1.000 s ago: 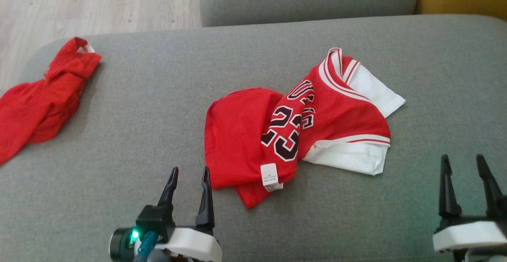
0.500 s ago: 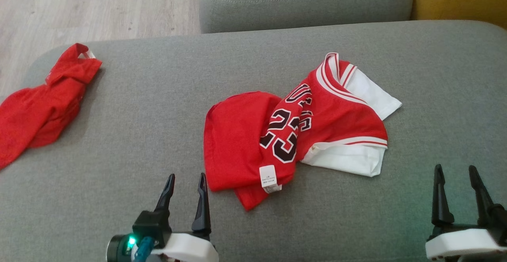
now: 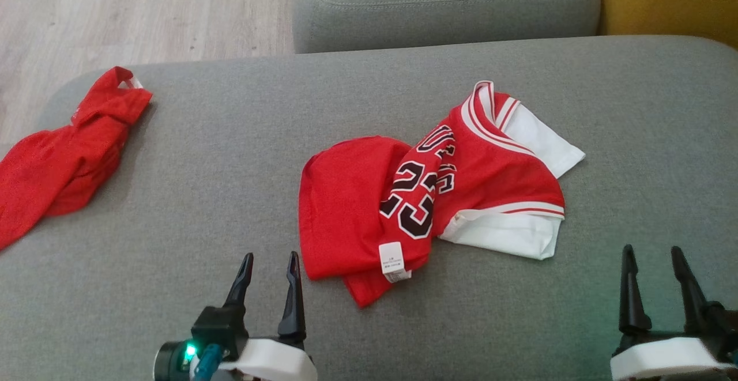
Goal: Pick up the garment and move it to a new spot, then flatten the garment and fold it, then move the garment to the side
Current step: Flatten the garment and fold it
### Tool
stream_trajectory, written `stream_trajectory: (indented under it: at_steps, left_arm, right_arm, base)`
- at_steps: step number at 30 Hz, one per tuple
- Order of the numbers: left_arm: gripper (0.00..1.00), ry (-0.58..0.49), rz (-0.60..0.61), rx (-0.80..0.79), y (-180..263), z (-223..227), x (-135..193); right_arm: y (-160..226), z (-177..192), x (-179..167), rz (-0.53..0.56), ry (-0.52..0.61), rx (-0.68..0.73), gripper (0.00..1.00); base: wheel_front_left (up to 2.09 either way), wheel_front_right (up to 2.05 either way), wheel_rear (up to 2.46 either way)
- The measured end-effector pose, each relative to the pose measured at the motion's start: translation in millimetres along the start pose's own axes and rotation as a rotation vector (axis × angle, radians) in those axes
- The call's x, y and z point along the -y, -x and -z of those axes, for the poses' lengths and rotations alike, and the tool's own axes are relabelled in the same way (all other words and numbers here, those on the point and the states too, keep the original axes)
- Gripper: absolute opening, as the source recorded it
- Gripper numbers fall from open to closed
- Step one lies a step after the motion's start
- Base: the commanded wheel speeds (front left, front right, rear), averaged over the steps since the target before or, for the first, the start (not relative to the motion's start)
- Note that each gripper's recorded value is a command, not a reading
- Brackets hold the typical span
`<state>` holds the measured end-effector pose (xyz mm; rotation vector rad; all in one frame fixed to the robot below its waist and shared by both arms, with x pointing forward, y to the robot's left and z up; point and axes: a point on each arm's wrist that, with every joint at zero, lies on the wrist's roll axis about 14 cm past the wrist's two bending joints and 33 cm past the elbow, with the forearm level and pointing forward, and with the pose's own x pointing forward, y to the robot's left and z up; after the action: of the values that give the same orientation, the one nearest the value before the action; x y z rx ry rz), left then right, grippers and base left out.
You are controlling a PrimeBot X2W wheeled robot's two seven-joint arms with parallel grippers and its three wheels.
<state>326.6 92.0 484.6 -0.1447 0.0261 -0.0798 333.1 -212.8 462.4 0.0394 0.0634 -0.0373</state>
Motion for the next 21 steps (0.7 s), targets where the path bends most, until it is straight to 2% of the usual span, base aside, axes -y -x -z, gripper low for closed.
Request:
stream_trajectory:
  at_steps: [21]
  left_arm:
    - [1.00,0.001,0.009,-0.011,-1.3,3.2,1.1]
  right_arm:
    - [3.1,8.7,-7.3,-0.016,-0.019,-0.026,1.00]
  base:
    - [0.00,0.00,0.00]
